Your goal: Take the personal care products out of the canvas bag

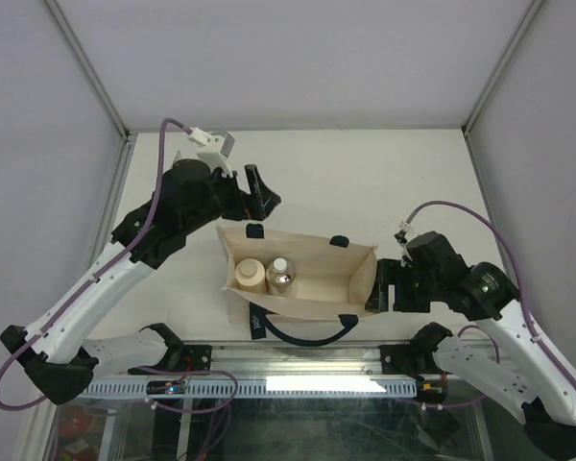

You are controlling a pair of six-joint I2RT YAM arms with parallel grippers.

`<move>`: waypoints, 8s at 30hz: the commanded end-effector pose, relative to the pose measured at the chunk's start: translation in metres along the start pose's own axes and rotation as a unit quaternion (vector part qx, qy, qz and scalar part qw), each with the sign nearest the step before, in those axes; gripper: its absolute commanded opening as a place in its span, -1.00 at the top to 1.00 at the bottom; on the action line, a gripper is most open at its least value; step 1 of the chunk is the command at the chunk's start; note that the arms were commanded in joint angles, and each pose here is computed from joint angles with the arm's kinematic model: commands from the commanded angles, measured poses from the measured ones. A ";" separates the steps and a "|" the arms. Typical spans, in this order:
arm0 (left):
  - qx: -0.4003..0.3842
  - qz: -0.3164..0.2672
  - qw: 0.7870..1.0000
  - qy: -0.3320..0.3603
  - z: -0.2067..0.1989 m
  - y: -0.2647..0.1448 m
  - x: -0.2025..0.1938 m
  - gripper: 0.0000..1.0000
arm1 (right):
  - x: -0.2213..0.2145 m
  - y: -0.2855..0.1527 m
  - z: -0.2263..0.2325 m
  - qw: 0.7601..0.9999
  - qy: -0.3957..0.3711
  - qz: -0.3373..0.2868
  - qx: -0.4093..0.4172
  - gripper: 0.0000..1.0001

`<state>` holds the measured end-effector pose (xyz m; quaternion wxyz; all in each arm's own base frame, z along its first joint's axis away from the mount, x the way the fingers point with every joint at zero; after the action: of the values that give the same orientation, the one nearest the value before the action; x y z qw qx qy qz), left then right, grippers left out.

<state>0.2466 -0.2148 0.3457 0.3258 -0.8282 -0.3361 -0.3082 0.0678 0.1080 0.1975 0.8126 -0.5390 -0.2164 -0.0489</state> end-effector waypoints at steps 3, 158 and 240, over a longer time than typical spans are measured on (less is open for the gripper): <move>-0.018 0.033 0.999 0.008 -0.025 -0.033 -0.026 -0.78 | -0.007 0.004 0.007 0.999 0.008 0.013 0.031 -0.48; -0.058 0.143 0.986 -0.067 -0.105 0.015 -0.018 1.00 | 0.027 0.006 -0.006 0.998 -0.048 -0.018 -0.042 -0.49; 0.421 0.034 0.901 0.099 0.228 0.186 0.045 0.85 | 0.031 0.002 -0.014 0.996 -0.035 -0.030 -0.075 -0.50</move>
<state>0.4621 -0.1347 0.1482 0.7149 -0.5978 -0.3165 -0.1773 0.0978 0.1007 0.1972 0.7593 -0.6007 -0.2442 -0.0538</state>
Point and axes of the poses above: each gripper's point midway between its finger pads, its own y axis out along the fingers, its own z axis along the line the jaws close on, x = y × z, the point moved 3 cm from there along -y, back along the fingers, and after that the axes turned 10 degrees about -y, right-handed, at the moved point
